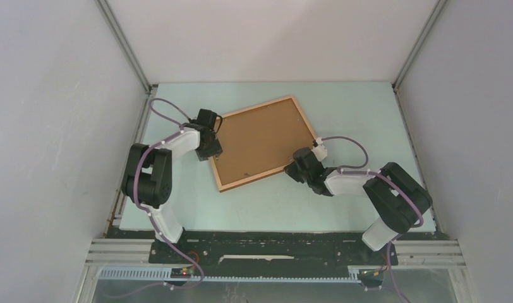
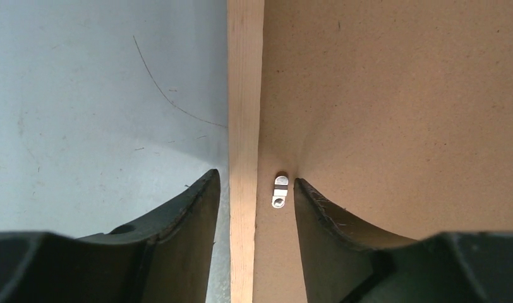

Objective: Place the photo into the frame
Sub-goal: Install the photo frame at the center of the board.

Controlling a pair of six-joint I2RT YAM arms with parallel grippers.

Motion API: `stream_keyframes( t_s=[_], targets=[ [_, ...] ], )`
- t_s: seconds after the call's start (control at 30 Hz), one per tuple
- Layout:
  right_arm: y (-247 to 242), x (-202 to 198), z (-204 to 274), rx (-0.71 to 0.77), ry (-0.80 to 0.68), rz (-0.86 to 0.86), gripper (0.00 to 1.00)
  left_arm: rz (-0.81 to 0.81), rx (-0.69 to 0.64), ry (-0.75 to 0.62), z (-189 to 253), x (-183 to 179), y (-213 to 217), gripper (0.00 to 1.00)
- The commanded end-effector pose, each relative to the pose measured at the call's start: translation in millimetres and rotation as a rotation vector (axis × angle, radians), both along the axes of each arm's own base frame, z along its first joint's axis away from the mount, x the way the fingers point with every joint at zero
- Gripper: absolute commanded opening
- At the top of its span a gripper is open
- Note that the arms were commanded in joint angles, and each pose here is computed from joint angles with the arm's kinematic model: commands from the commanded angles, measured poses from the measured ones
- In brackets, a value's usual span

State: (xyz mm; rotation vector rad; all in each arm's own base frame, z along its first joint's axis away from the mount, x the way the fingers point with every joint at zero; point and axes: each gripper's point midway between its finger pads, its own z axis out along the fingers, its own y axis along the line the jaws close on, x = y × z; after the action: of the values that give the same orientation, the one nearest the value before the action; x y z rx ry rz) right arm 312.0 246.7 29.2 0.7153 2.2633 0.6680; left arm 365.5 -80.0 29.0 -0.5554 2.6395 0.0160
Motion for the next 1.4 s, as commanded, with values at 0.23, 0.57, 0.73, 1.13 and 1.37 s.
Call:
stream_keyframes(
  t_s=[0.23,0.57,0.73,1.13,1.37],
  targets=[
    [-14,-9,-25,-0.096,0.063,0.006,0.06,0.02,-0.039,-0.049,2,3,-6,0.36],
    [-13,-9,-26,-0.088,0.066,0.018,0.06,0.004,-0.002,-0.024,-2,-4,-1,0.5],
    [-12,-9,-26,-0.085,0.069,0.019,0.05,0.003,0.017,-0.006,-5,-10,3,0.4],
    [-12,-9,-26,-0.079,0.072,0.019,0.05,0.005,0.076,-0.01,-1,-14,14,0.11],
    [-12,-9,-26,-0.073,0.076,0.019,0.05,0.011,0.028,0.051,-7,-26,6,0.0]
  ],
)
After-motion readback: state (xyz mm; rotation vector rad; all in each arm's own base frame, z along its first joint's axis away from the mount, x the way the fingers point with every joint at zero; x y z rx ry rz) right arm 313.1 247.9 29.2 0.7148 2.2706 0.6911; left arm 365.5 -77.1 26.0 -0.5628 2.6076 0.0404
